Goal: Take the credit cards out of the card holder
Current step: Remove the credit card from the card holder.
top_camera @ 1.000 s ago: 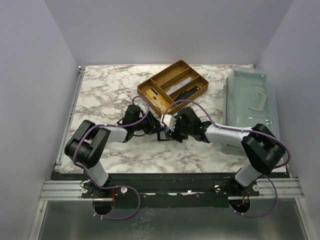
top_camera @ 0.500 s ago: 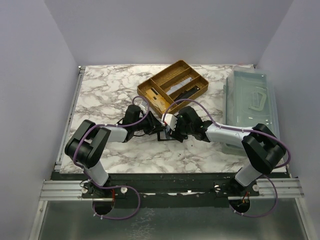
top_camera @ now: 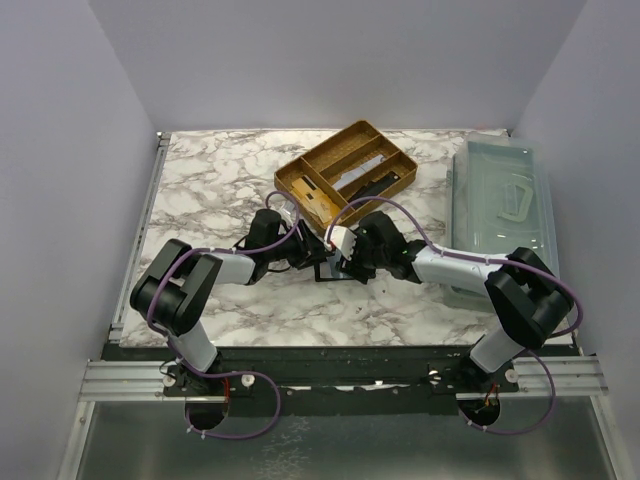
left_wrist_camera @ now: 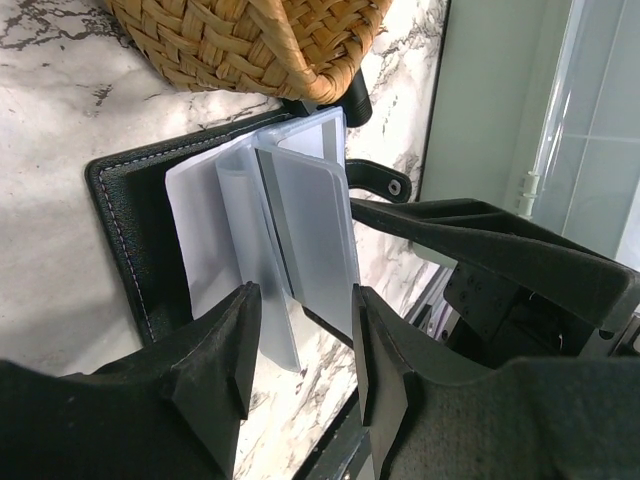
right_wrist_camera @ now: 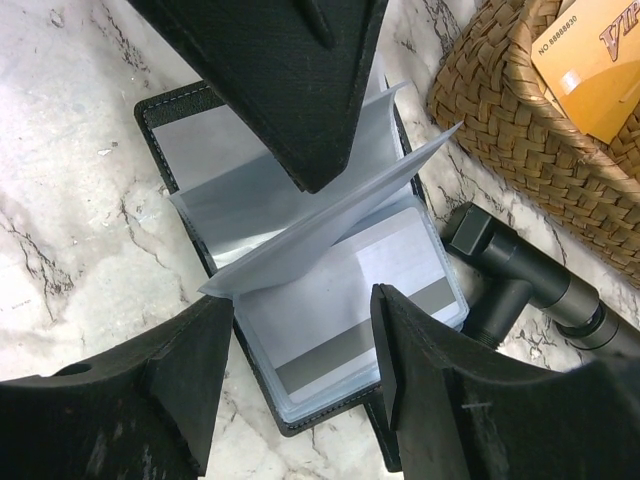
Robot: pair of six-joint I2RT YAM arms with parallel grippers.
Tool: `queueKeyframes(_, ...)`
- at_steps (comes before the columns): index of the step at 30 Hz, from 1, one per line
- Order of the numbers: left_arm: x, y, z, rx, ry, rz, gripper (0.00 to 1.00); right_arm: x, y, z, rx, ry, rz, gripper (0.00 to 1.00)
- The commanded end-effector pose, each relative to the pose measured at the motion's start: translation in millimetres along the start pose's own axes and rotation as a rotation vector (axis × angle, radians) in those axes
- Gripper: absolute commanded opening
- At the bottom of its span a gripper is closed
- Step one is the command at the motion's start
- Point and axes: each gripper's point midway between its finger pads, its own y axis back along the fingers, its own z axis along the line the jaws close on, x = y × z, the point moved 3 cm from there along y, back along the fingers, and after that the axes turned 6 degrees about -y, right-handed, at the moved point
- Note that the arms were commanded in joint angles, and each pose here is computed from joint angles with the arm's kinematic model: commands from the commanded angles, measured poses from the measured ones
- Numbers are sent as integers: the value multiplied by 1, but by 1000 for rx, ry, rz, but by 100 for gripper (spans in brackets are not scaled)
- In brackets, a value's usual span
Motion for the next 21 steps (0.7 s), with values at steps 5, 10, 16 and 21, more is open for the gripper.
queueKeyframes(5,0,-3,-7,49,-21,16,47,-14,9,-12,15,-44,-39,61)
queueKeyframes(10,-2,-2,-11,61,-50,8,47,-17,14,-18,-1,-120,-69,58)
queueKeyframes(16,-3,-2,-12,65,-62,8,47,-13,8,-15,-26,-155,-68,52)
queueKeyframes(21,-4,0,-13,68,-80,0,48,-13,10,-18,-24,-184,-73,48)
